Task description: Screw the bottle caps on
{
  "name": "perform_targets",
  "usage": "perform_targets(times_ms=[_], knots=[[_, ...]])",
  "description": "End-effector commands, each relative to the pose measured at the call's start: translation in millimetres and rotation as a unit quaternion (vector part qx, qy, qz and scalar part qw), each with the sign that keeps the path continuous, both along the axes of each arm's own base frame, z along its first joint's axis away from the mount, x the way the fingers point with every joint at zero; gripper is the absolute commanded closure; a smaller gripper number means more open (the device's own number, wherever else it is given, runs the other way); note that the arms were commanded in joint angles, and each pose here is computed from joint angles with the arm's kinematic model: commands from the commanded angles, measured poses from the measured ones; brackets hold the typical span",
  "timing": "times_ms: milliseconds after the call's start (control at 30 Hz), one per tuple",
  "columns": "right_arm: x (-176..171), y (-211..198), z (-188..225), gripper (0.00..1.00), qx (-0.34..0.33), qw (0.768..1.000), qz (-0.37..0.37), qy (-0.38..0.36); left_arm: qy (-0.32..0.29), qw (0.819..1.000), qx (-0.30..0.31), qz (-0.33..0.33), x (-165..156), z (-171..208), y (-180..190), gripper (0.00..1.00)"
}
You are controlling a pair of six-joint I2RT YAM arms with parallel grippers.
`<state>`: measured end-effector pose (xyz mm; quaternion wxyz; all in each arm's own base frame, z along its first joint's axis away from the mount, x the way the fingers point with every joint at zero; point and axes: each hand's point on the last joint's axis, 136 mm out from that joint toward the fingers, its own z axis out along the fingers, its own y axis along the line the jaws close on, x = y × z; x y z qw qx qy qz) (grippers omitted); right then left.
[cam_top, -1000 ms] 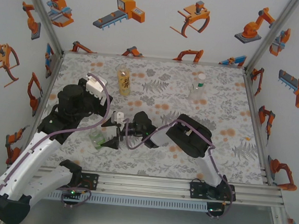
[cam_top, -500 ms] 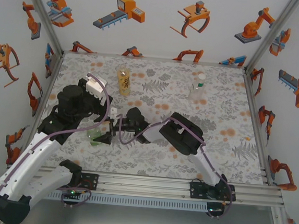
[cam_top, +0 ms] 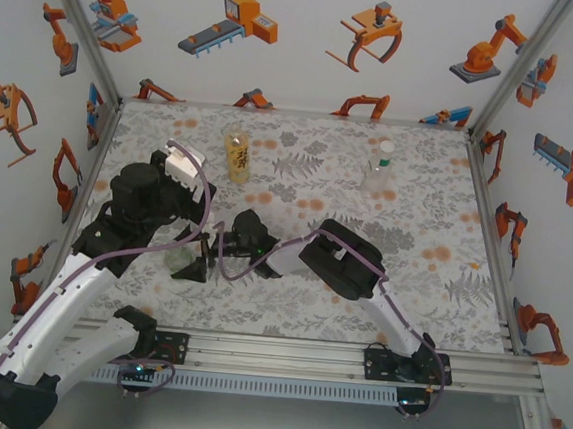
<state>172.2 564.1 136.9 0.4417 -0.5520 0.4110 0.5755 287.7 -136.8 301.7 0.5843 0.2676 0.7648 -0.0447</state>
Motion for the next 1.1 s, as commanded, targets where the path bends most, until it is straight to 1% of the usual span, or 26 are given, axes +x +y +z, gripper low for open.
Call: perform_targets(times_ms=[0,167,400,633,800,1067], knots=[[-2,6,2,0.23,0.006,1.0,-0.005,0.001,-0.005,1.0,-0.006,0.003,1,3,1,0.21],[-4,7,1,0.28,0.004,1.0,-0.007,0.003,-0.004,1.0,-0.005,0.003,1,3,1,0.21],[-5,6,3,0.41,0.005,1.0,-0.009,0.002,-0.003,1.0,-0.004,0.003,1,2,1,0.21],[-5,-1,7,0.44,0.004,1.0,-0.018,-0.006,-0.002,1.0,-0.003,0.002,1,1,1,0.21],[4,-20,6,0.46,-0.006,0.999,-0.044,-0.013,-0.002,1.0,-0.002,0.002,2,1,1,0.21],[20,-66,10,0.48,-0.026,0.995,-0.091,-0.017,0.003,1.0,-0.005,-0.001,3,-1,-1,0.21]])
